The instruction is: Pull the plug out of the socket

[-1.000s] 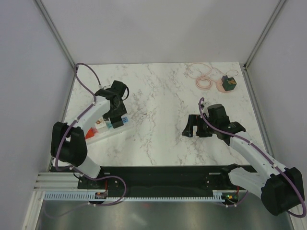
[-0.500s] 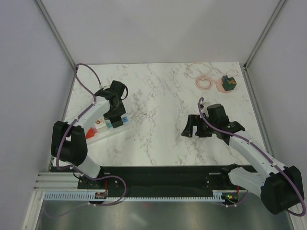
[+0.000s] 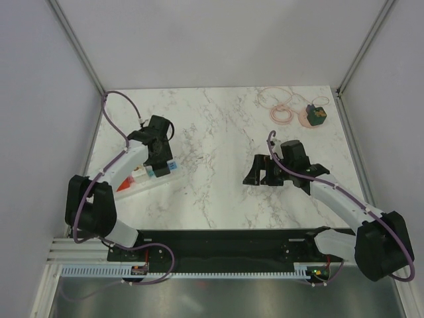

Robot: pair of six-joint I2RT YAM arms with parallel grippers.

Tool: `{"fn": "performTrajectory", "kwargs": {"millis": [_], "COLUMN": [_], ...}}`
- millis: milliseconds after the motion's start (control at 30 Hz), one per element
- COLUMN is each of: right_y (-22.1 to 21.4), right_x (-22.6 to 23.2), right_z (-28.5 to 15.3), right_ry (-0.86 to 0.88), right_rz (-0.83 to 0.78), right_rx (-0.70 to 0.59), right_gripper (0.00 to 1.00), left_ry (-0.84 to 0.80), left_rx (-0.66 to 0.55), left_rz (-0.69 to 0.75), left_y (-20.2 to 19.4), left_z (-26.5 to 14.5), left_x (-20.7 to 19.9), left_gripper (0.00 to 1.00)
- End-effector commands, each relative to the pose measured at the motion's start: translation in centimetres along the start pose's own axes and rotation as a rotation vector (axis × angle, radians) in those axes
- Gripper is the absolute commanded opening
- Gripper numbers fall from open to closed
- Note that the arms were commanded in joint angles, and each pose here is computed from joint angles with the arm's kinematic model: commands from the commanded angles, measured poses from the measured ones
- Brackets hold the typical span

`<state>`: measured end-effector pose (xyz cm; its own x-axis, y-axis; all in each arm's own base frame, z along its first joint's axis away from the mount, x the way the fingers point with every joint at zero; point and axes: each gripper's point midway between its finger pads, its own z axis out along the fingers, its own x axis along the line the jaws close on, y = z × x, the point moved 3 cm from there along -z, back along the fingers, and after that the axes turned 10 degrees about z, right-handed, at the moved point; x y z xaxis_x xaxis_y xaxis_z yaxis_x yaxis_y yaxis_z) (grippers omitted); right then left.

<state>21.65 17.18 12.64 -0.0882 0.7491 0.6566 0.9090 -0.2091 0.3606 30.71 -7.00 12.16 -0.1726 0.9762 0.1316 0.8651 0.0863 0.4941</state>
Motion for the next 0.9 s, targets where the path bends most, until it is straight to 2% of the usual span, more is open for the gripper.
{"fn": "performTrajectory", "kwargs": {"millis": [0, 100, 267, 467, 600, 700, 867], "right_y": [1.1, 1.0, 0.4, 0.1, -0.5, -0.8, -1.7], "right_x": [1.9, 2.5, 3.3, 5.0, 6.0, 7.1, 9.6], "right_z": [0.9, 1.7, 2.8, 4.4, 6.3, 8.0, 10.2], "right_ry": [0.093, 0.105, 0.112, 0.146, 0.175, 0.205, 0.269], "right_rz": [-0.007, -0.009, -0.028, -0.028, -0.016, -0.017, -0.064], "right_rx": [-0.014, 0.008, 0.051, 0.065, 0.08, 0.09, 0.127], "right_gripper": [0.98, 0.98, 0.98, 0.98, 0.98, 0.98, 0.98], "left_ry": [-0.155, -0.19, -0.285, -0.374, -0.37, -0.359, -0.362], "left_rx": [0.048, 0.054, 0.047, 0.076, 0.059, 0.028, 0.023], "left_rz": [0.09, 0.152, 0.175, 0.203, 0.234, 0.272, 0.31], "left_y": [-2.3, -3.6, -4.5, -7.3, -7.7, -7.1, -6.7], "left_z": [0.5, -0.2, -2.3, -4.3, -4.5, -4.7, -4.7], "left_x": [-2.7, -3.7, -5.3, -7.3, -7.0, -6.7, -6.9], "left_gripper": [0.36, 0.35, 0.34, 0.35, 0.71, 0.78, 0.82]}}
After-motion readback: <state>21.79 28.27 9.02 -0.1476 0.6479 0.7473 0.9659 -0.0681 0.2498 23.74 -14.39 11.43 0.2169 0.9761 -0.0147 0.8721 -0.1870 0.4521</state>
